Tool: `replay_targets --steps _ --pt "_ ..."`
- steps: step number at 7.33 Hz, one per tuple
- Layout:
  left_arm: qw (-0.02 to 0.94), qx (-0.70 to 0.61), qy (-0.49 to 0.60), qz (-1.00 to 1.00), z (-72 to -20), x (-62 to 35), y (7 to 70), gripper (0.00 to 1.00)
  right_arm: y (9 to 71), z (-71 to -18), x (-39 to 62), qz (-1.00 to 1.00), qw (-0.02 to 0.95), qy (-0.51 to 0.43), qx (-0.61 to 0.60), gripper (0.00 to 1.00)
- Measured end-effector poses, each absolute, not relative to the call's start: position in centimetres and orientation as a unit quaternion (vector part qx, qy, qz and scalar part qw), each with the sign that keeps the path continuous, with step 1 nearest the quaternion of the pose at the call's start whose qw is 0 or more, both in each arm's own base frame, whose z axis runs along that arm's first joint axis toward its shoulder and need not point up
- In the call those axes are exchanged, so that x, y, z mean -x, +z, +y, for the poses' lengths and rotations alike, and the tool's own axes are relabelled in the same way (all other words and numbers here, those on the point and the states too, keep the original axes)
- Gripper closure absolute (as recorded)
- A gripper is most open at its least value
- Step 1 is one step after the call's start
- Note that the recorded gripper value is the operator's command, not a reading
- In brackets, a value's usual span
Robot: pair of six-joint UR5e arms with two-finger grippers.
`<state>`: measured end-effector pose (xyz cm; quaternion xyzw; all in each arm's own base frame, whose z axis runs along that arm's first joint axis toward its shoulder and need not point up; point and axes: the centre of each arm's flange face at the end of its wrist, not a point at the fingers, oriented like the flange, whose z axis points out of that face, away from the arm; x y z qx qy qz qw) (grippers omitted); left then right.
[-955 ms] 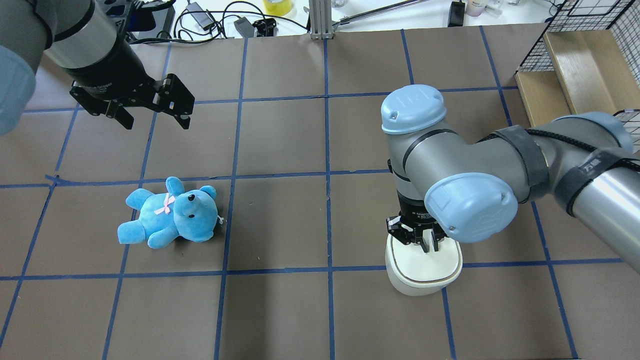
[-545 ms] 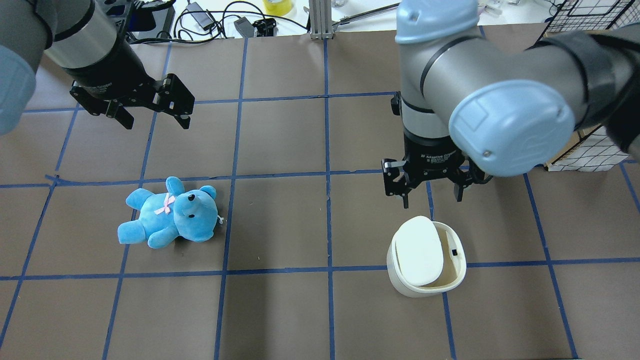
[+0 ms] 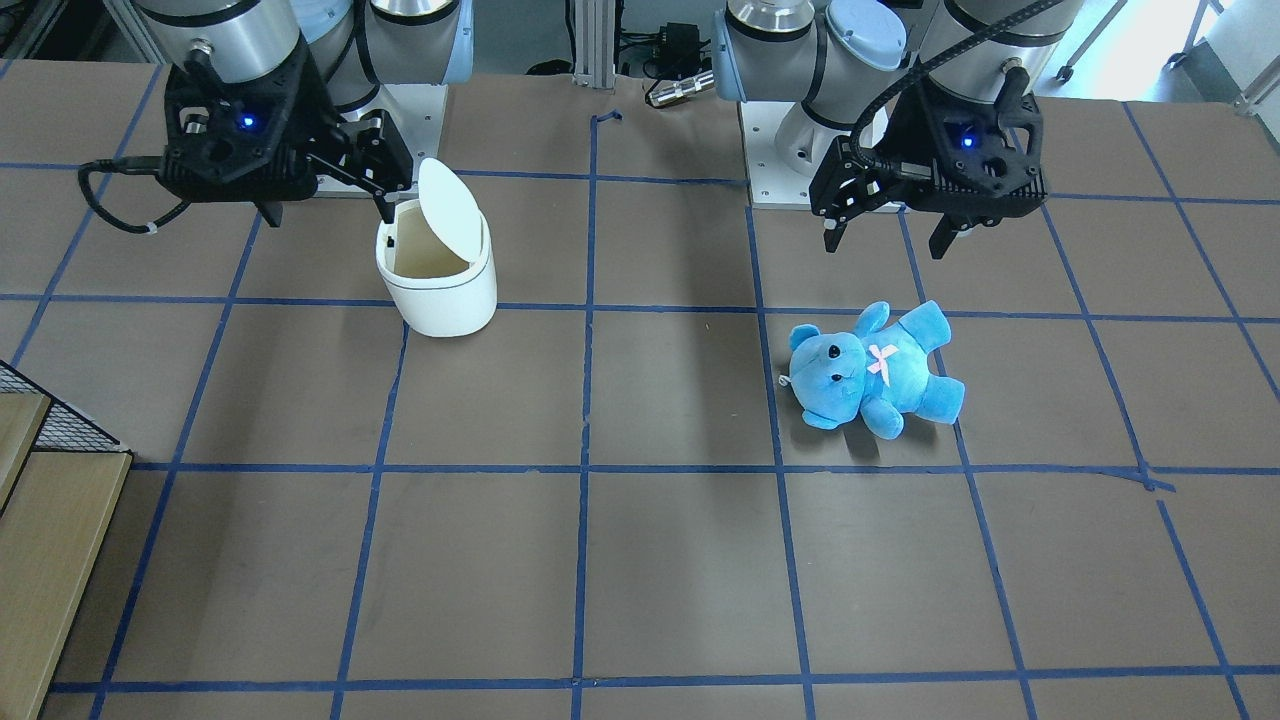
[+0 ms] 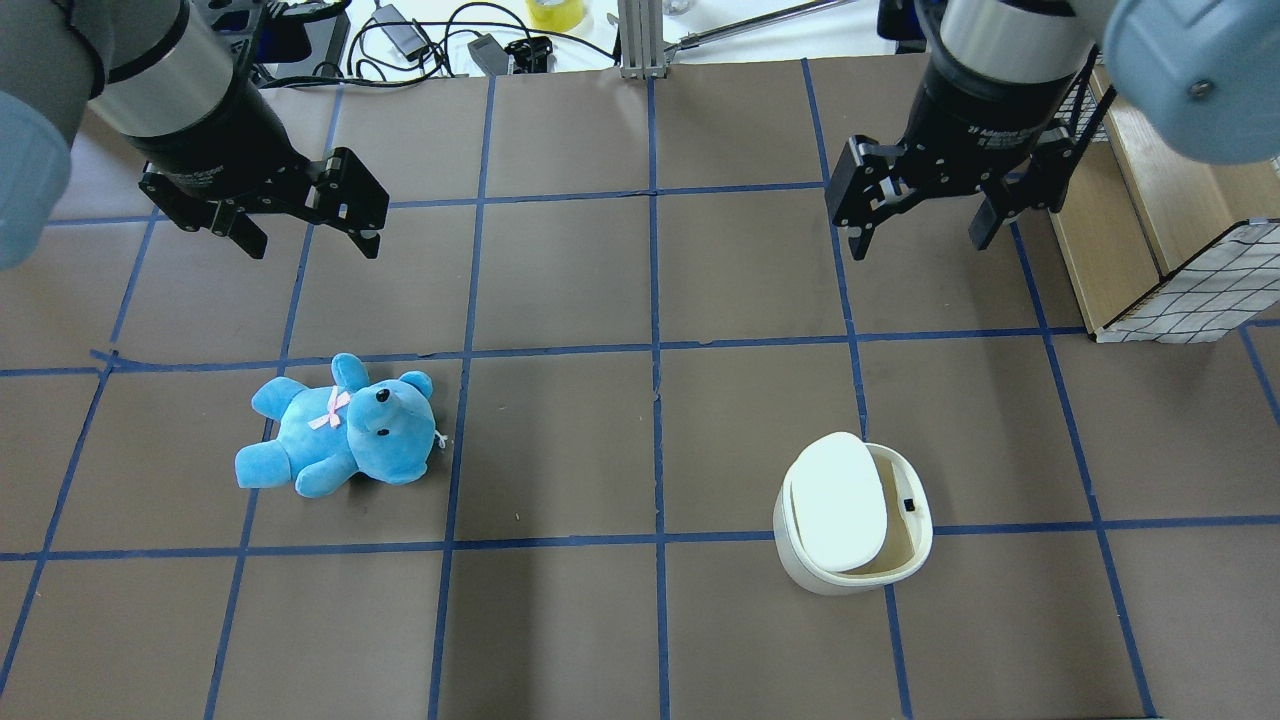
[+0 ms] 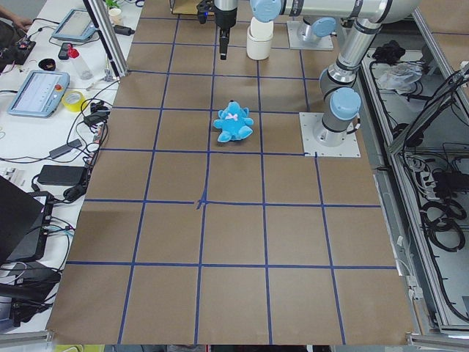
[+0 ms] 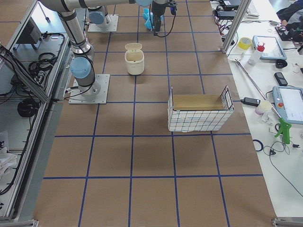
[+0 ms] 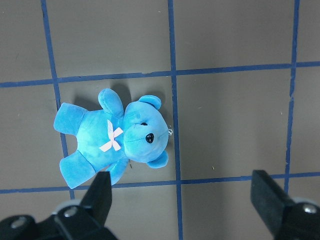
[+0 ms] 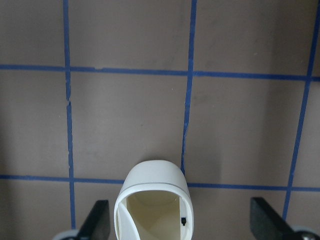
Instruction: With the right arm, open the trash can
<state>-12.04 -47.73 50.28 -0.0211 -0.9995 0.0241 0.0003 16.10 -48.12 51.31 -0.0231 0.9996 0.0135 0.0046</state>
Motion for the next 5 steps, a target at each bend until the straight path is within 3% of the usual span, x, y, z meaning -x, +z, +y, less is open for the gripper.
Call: replay_targets --steps 5 --pt "0.001 0.021 0.024 -0.999 -47.73 12.05 50.28 0.0 52.38 -48.83 -15.79 0.999 0.007 -0.028 0.013 0.0"
